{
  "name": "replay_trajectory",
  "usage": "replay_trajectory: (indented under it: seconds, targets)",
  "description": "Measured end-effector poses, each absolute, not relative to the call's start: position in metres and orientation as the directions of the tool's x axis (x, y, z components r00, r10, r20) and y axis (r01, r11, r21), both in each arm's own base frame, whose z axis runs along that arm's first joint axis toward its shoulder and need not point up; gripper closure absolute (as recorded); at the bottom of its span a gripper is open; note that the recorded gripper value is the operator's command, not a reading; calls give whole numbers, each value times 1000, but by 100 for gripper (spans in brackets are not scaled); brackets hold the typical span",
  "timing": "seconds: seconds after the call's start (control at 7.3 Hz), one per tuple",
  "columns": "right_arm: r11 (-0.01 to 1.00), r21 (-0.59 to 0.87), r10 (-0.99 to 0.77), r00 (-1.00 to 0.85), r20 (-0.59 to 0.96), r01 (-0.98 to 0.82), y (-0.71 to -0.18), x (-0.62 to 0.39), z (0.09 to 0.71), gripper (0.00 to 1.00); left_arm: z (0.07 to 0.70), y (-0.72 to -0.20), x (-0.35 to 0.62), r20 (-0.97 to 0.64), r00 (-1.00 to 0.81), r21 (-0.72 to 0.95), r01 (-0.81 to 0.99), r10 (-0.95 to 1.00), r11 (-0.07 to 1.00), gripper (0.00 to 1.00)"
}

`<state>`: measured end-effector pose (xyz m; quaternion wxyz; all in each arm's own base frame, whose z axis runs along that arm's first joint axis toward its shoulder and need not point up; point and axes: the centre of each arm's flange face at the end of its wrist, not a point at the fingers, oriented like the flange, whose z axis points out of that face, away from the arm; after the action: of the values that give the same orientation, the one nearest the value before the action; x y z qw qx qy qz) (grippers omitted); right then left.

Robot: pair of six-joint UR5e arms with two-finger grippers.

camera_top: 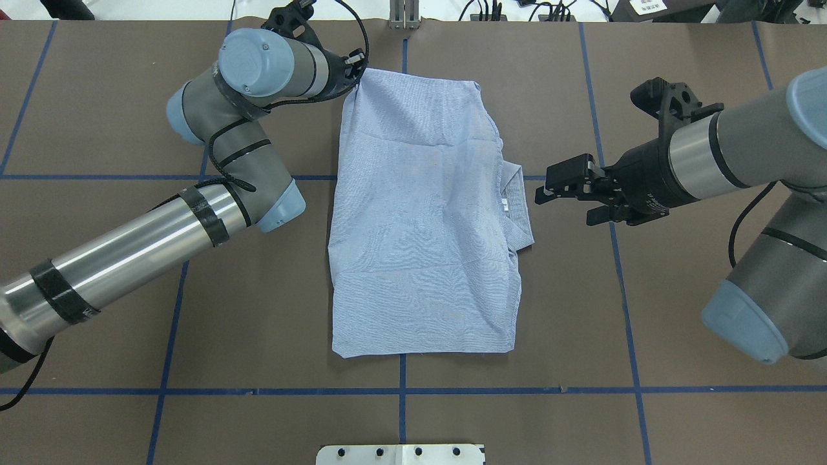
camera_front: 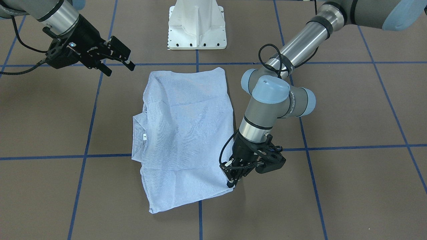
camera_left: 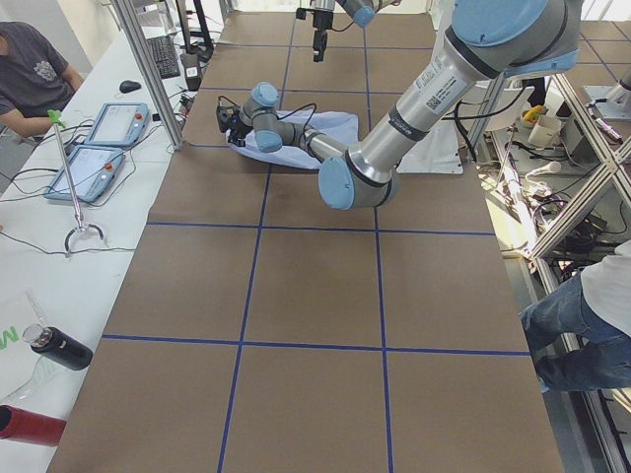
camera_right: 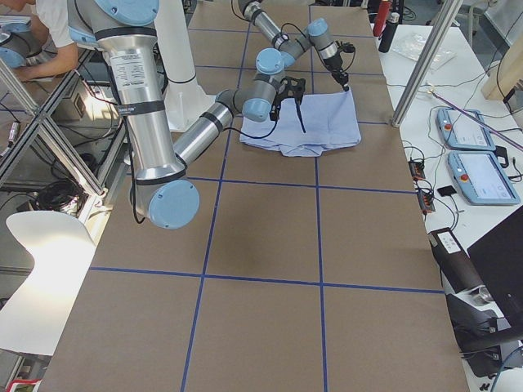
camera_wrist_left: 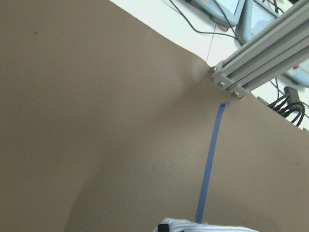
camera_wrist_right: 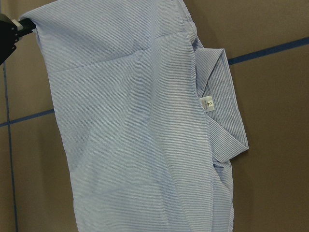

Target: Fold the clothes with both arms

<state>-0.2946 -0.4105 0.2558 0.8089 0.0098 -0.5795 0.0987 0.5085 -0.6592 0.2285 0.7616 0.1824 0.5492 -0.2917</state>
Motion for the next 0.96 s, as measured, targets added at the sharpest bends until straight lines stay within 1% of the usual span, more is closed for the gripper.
replay_trajectory:
  seconds: [0.14,0.41,0.68,0.82,0.96]
  targets:
    - [980,-100,150,312,938,-171,-412,-296,258,0,229,-663,508,-949,213,-35,661,-231,750,1]
    - [980,-100,153,325,933,-174,-416,-300,264,0,229,-665,506,-954,228,4,661,-195,751,0]
    - [981,-45,111,357,928,-186,-428,-315,268,0,227,-673,485,-954,273,65,590,-122,805,0]
    - [983,-27,94,367,925,-184,-440,-332,264,0,242,-673,464,-952,292,81,539,-95,839,0]
    - [983,-21,88,376,922,-180,-453,-353,260,0,264,-661,441,-951,302,97,509,-71,856,0]
